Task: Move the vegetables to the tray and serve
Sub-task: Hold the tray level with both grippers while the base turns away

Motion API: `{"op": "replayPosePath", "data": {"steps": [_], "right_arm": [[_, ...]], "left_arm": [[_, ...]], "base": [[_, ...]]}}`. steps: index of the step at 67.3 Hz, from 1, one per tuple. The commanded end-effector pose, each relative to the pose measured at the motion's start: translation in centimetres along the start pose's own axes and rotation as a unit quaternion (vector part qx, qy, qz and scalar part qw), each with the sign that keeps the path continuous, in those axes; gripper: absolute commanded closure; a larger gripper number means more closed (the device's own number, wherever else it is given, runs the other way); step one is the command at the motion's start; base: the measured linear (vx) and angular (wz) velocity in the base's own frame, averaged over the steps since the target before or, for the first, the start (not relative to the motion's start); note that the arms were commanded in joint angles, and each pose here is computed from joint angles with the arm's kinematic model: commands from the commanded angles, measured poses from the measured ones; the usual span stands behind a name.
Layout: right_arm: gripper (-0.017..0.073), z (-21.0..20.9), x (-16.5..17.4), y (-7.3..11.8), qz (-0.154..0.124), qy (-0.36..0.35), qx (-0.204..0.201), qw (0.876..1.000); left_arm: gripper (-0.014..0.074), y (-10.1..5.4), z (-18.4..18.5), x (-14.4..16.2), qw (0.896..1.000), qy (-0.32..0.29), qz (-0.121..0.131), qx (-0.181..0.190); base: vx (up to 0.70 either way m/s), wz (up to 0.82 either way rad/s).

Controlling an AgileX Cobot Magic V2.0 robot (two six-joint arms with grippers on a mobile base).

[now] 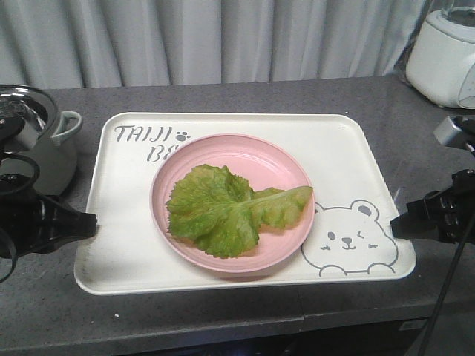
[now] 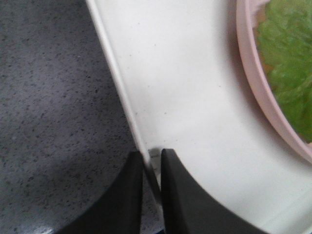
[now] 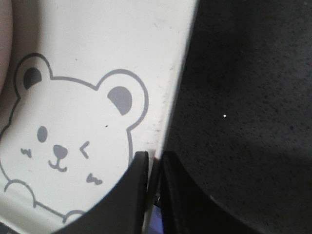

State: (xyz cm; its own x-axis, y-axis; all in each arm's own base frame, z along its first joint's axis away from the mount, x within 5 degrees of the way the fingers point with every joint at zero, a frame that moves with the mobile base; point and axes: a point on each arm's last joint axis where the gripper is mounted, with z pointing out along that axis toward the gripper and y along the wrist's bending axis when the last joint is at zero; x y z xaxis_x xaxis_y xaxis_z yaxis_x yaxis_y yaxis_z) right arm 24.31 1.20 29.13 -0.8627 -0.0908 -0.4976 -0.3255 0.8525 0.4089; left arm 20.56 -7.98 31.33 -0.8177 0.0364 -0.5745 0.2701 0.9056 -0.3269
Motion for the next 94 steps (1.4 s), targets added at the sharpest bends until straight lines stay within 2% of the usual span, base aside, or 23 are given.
{"op": "replayPosePath", "data": {"steps": [1,94], "right_arm": [[0.0565,-1.25,-0.85,1.25,-0.021,-0.038,-0.016,0.999],[0.0565,-1.25,-0.86,1.25,-0.021,-0.039,-0.016,0.999]], "left_arm": [[0.0599,-0.80,-1.17,-0.72,0.999,-0.037,0.026,0.013],[0.0599,-0.80,-1.17,-0.72,0.999,-0.037,0.026,0.013]], "base": [[0.00,-0.26],[0.00,-0.31]]}}
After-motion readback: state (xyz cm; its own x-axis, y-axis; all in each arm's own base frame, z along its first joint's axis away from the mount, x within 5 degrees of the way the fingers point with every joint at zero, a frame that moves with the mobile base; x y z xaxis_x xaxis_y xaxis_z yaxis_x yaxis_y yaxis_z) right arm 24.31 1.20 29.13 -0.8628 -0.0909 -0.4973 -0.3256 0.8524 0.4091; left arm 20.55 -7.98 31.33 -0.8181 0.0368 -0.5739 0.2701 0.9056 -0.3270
